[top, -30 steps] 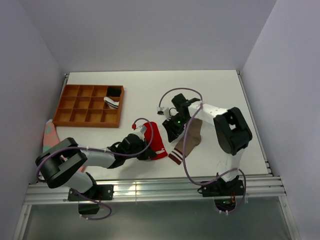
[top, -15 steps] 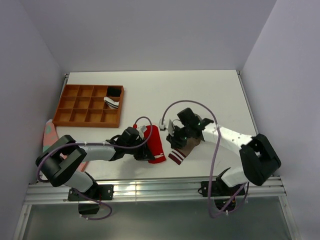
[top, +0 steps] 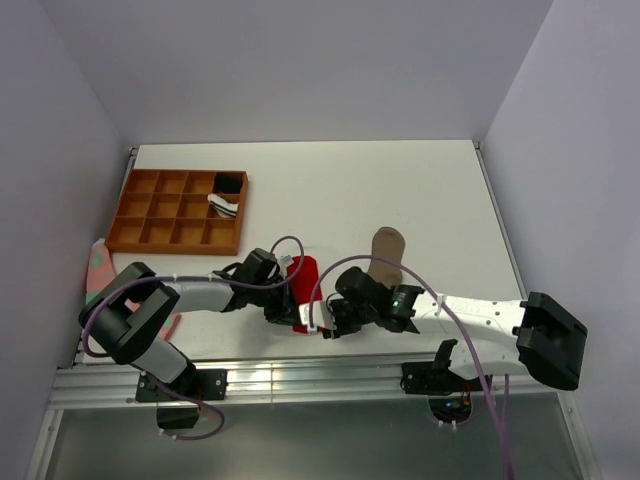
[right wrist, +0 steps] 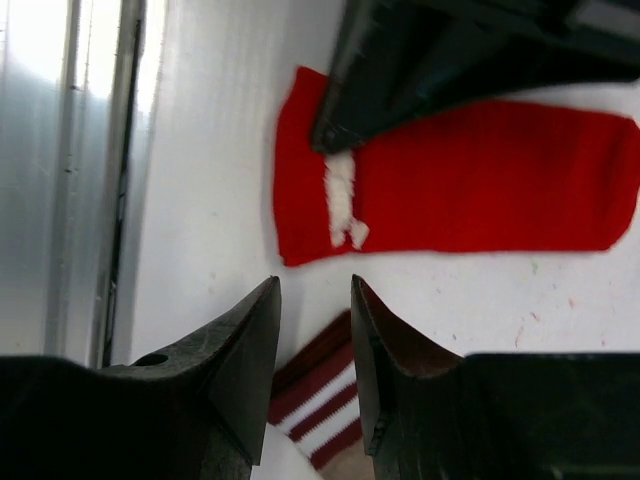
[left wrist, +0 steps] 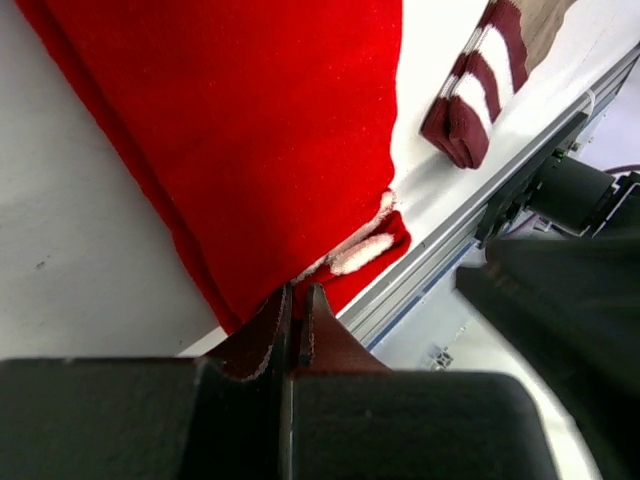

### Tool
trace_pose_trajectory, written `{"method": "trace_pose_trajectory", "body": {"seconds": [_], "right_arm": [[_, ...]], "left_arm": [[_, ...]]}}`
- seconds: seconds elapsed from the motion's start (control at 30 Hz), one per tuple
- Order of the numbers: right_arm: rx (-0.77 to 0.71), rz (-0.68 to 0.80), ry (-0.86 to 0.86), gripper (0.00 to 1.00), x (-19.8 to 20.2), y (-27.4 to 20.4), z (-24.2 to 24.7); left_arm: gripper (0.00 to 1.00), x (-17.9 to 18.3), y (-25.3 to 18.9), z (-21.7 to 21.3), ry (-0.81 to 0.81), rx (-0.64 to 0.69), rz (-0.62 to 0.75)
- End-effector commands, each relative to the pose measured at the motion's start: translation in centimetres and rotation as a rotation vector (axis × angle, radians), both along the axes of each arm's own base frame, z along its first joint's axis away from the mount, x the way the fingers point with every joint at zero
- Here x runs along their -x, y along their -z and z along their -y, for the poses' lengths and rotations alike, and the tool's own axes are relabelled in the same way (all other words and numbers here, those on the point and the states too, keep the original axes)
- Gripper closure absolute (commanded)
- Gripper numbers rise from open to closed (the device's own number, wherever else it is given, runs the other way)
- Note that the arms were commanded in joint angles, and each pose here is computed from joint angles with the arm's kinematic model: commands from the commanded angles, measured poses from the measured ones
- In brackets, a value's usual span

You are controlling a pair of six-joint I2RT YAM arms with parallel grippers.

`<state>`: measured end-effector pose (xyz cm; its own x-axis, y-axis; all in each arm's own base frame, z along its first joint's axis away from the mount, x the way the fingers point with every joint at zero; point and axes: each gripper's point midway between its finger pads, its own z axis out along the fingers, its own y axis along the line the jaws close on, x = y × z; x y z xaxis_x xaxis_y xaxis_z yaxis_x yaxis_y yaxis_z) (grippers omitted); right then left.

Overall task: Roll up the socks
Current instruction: Roll the sock at the center of the board.

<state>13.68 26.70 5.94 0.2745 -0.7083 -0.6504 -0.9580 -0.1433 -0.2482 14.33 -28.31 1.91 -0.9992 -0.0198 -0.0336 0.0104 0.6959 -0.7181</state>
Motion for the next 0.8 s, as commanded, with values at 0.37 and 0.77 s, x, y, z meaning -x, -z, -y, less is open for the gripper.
{"method": "trace_pose_trajectory", "body": {"seconds": [0.37,0.77], "right_arm": [[0.004,0.170,-0.127,0.62,2.5,1.1,-3.4],[0.056,0.215,-0.099,0.63,1.1,2.3,-4.3]], "left_arm": [[1.00,2.0,3.2,-2.5,0.026,-0.120,-0.109],[1.00,2.2,2.9,-2.9,0.045,-0.121,-0.103]]}}
